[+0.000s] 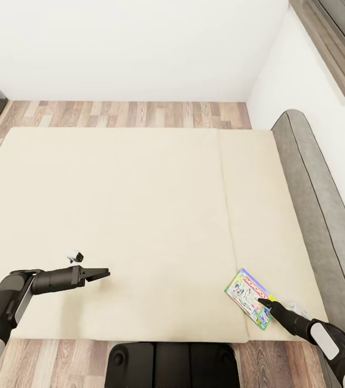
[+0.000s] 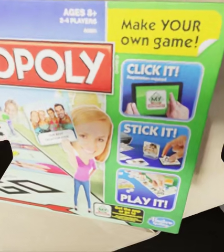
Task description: Put all the toys in the child's room - the three board games (two on the bed and one on the table), the two jigsaw puzzles on the table, and the tennis ball on the table - inside the toy box on the table in the child's room.
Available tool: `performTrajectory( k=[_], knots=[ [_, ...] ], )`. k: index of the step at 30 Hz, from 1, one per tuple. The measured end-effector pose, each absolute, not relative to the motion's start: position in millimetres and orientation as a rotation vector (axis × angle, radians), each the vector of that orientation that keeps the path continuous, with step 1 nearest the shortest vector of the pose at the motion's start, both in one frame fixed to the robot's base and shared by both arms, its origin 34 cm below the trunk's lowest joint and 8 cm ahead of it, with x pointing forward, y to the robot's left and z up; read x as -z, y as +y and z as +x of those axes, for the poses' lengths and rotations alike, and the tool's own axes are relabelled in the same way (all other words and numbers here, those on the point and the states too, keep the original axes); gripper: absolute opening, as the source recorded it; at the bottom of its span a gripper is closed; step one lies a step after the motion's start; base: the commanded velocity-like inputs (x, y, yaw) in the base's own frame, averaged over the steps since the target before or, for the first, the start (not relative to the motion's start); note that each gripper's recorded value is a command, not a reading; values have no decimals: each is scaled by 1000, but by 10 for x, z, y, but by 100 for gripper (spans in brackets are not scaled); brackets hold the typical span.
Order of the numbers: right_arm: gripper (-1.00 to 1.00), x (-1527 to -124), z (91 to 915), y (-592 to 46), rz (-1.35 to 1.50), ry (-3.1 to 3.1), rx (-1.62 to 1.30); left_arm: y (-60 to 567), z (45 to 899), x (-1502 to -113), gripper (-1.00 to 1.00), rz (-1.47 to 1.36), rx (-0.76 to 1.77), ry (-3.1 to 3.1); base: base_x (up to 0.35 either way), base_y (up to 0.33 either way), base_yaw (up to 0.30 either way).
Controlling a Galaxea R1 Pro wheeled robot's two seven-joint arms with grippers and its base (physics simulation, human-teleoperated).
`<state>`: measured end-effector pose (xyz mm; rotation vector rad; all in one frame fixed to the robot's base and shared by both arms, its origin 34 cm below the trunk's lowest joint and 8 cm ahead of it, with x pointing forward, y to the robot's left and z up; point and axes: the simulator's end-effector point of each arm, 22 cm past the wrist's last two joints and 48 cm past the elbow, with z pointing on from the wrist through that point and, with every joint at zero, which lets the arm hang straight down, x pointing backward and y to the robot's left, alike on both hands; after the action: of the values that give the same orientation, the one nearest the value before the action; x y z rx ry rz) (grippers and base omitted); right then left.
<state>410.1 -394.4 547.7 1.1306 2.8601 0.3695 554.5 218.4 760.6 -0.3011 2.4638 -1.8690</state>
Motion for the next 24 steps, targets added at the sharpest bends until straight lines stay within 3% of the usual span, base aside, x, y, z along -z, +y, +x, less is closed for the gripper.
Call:
performTrajectory(
  k=[24],
  knots=[
    [100, -5516, 4206, -3806, 1113, 2827, -476, 2171, 5543, -7603, 100, -303, 1873, 2462, 0, 0, 0]
  ],
)
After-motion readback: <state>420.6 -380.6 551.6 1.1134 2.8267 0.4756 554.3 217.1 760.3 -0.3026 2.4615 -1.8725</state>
